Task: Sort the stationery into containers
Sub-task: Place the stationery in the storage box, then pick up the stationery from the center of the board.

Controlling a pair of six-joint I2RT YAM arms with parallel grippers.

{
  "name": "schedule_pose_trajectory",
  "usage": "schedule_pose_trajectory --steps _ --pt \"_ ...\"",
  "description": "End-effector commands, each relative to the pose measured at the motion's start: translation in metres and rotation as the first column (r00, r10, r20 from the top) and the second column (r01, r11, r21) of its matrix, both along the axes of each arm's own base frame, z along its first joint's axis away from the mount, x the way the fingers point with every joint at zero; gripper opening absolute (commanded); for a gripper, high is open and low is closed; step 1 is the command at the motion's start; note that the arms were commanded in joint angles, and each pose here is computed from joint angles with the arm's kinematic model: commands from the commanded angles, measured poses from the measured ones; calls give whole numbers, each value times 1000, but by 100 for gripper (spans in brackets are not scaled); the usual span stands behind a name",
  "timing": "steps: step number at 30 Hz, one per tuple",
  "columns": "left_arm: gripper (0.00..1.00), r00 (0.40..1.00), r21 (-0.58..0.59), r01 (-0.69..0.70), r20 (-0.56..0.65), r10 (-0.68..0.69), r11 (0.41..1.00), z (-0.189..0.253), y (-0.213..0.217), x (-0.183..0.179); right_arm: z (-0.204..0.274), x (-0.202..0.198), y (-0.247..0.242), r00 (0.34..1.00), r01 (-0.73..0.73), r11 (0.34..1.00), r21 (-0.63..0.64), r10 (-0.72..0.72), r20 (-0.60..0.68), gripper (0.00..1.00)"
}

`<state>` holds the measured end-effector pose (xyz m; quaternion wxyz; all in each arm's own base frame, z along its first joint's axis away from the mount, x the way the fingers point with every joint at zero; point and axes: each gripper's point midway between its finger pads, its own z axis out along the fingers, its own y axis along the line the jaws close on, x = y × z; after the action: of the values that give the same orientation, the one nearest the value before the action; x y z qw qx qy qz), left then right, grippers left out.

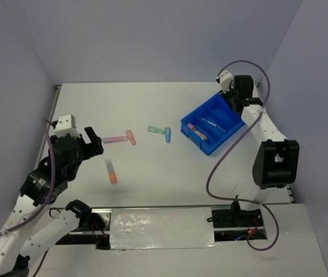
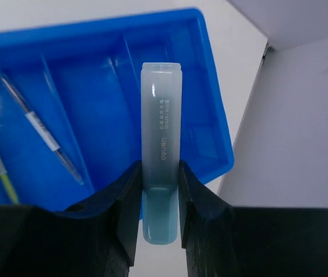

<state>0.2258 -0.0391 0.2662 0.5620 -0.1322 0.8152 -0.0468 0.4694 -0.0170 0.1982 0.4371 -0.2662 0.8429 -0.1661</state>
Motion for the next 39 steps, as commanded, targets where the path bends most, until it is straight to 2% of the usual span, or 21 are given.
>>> schedule_pose_trajectory --steps 1,3,5,11,13,17,22,25,27,28,29,30,31,32,33,34,36,37,39 --pt "99 999 9 39 12 -39 999 4 -7 7 6 22 -1 998 -41 999 -12 41 43 0" --pt "99 999 9 46 11 -46 999 3 -8 6 -3 30 -5 999 -13 1000 27 12 47 0" --pt "99 999 8 46 15 -46 999 4 -7 6 -28 33 1 999 -34 996 78 36 -19 0" --pt "96 997 8 76 27 -76 997 6 -11 5 -61 36 3 996 -15 994 106 25 -87 0" --pt "95 996 10 82 18 -83 997 5 -13 7 -68 37 1 995 17 994 112 -6 -102 6" --pt "94 995 12 104 9 -104 995 3 -17 8 -69 40 1 992 45 990 134 -29 -122 47" --pt "94 995 9 96 12 -96 995 3 -15 7 -67 39 2 993 49 988 148 -33 -115 53" --pt "98 997 11 81 3 -81 997 1 -13 8 -49 38 5 995 56 983 172 -40 -95 55" --pt "99 998 13 58 -4 -58 998 0 -9 8 -9 35 20 1000 11 967 256 -5 -26 55" --pt "99 1000 15 24 -7 -24 1000 0 -4 9 29 28 33 998 3 944 329 -22 54 59" --pt "99 1000 16 10 -14 -10 1000 -2 -2 10 50 22 51 995 -23 929 369 -15 102 69" --pt "99 1000 18 -7 -22 7 1000 -4 1 10 75 17 67 984 -47 925 378 -23 179 84" --pt "99 998 17 -48 -37 48 999 -7 9 13 74 3 86 981 -47 921 388 -31 192 99" --pt "99 997 15 -70 -43 71 997 -7 13 13 109 -25 143 957 -154 907 391 38 288 100" --pt "99 994 14 -95 -49 96 995 -8 18 14 122 -38 167 938 -184 900 394 41 343 100" --pt "99 988 6 -145 -53 145 989 -8 28 14 122 -56 179 932 -147 899 413 -14 362 100" --pt "99 972 8 -231 -46 231 973 -6 45 11 122 -86 243 922 -234 823 517 20 386 100" --pt "99 958 -9 -286 -30 285 958 -2 56 6 95 -103 291 941 -317 694 646 147 304 100" --pt "99 935 -20 -355 -1 355 935 2 70 -1 86 -133 359 877 -439 457 774 404 259 100"
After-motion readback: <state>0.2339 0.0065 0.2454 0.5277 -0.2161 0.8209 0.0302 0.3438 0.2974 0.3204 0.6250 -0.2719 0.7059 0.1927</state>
